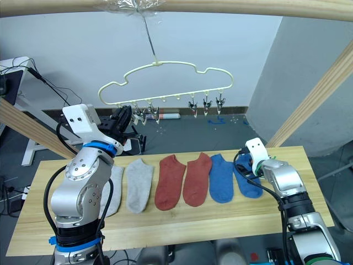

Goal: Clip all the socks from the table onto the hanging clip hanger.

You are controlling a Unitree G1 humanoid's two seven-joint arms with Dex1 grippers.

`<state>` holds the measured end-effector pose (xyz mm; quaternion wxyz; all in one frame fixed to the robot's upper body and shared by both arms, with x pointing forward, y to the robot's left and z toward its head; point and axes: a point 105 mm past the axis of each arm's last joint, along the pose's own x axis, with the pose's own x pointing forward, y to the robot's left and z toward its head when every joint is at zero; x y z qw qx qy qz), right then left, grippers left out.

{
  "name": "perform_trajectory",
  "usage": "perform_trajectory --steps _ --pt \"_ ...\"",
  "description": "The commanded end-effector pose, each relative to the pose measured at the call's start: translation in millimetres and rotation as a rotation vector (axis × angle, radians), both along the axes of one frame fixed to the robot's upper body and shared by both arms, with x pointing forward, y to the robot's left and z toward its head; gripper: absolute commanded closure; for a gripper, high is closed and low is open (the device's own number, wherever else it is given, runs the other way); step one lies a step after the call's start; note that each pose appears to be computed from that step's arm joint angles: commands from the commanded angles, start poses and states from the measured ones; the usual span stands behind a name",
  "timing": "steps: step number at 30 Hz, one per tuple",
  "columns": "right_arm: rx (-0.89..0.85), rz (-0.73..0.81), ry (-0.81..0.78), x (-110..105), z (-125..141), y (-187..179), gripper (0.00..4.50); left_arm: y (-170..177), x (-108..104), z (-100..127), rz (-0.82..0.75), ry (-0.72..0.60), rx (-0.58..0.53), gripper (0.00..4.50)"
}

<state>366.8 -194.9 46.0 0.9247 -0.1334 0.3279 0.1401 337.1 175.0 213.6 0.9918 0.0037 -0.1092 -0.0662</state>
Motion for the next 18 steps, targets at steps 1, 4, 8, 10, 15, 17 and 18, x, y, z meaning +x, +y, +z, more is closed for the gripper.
perform_trajectory --steps 1,4,8,10,15,17,18 --pt "-0.025 -0.009 0.02 -4.3 -9.4 -5.2 0.37 3.7 -6.1 9.4 0.009 -0.053 0.012 4.5" --pt "-0.026 -0.013 0.022 -4.6 -10.0 -6.5 1.26 4.9 -6.3 7.6 0.009 -0.051 0.013 4.5" --pt "-0.028 -0.018 0.026 -5.2 -11.1 -7.9 2.79 5.9 -6.4 5.9 0.009 -0.05 0.013 4.5" --pt "-0.028 -0.021 0.028 -5.6 -11.9 -8.5 3.56 6.1 -6.5 5.3 0.008 -0.049 0.014 4.5" --pt "-0.038 -0.013 0.027 -7.3 -12.8 -8.7 4.46 8.1 -7.0 2.6 -0.002 -0.031 0.009 4.5" --pt "-0.047 -0.007 0.03 -8.8 -12.7 -9.9 4.46 8.7 -7.3 1.1 -0.007 -0.017 0.0 4.5" --pt "-0.052 -0.004 0.031 -9.3 -12.5 -10.0 4.46 9.3 -7.4 0.6 -0.009 -0.012 -0.003 4.5"
